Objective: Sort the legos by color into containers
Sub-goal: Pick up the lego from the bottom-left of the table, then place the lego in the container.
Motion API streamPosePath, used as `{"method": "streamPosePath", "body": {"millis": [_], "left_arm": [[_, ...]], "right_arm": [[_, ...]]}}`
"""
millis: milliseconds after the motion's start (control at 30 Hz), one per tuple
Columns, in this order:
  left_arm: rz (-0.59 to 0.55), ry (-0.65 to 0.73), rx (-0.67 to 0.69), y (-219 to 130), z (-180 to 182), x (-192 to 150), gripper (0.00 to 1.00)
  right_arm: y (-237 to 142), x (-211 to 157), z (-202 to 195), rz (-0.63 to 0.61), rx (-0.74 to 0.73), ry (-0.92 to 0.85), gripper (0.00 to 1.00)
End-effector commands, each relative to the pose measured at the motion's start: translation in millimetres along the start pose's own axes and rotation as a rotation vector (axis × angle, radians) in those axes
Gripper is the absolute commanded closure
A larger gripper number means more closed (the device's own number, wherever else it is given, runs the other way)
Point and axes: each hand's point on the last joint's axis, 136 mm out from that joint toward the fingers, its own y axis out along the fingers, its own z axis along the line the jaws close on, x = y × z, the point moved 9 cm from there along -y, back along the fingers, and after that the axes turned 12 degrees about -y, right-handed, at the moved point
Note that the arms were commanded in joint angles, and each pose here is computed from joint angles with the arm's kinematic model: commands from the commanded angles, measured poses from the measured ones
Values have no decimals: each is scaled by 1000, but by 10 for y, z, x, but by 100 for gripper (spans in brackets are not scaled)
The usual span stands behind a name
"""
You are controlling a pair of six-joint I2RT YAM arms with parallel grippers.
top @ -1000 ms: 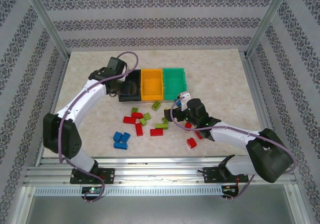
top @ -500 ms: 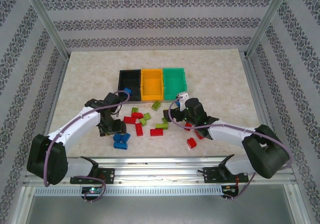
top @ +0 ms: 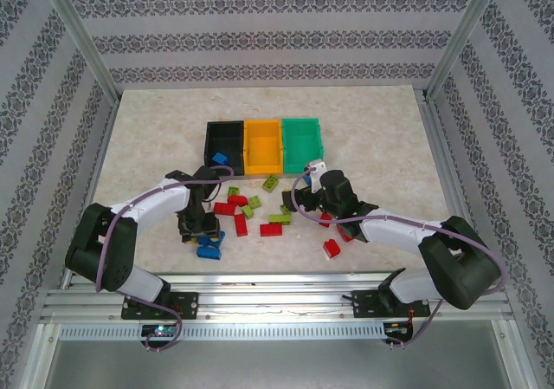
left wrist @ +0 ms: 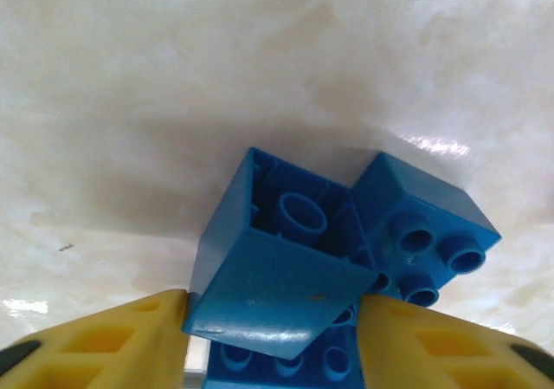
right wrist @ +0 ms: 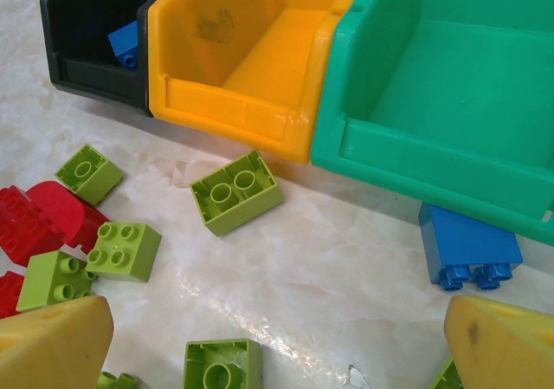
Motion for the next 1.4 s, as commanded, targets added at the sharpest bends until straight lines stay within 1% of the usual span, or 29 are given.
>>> {"method": "streamPosePath", "body": {"millis": [0,33,133,200,267,500,667,833,900,967,1067,1200,1300,1333,1367], "left_arm": [[-38,33,21,16,-60,65,53],[-47,36,24,16,-60,78,54],[-67,43,47,27,-35,91,60],[-74,49,60,29,-25,95,62],[-92,51,61,9,-26,107,67],[-169,59,17,-129,-93,174,70],[-260,74,-29,-394,-151,216,70],[-369,116,-105,-768,-328,345,70],[-432,131,-121,-947,-418,453,70],[-471,143,-137,-1094,-517,576,69],[-483,159,-162,-1247,-674,809,68],[-479,185,-157,-1313,-852,1166,68],[-506,186,-144,-1324,-925,1425,67],[-511,180,-137,-1309,-932,1492,63],[-511,167,-127,-1289,-931,1567,56]], "right_arm": [[-5,103,45,-27,10,-3,2],[-5,102,49,-27,11,-4,2],[-14,97,48,-27,9,-5,2],[-14,98,45,-27,6,-6,2],[-14,104,47,-28,8,-5,2],[-16,101,46,-29,7,-5,2],[-22,98,46,-29,7,-6,2],[-11,106,48,-28,11,-5,2],[-8,102,54,-28,14,-6,2],[-7,105,56,-27,13,-5,2],[-5,99,52,-24,9,-8,2],[0,100,58,-24,11,-8,2],[0,98,51,-20,6,-13,2],[-3,104,50,-22,3,-15,2],[-9,105,49,-22,2,-17,2]]}}
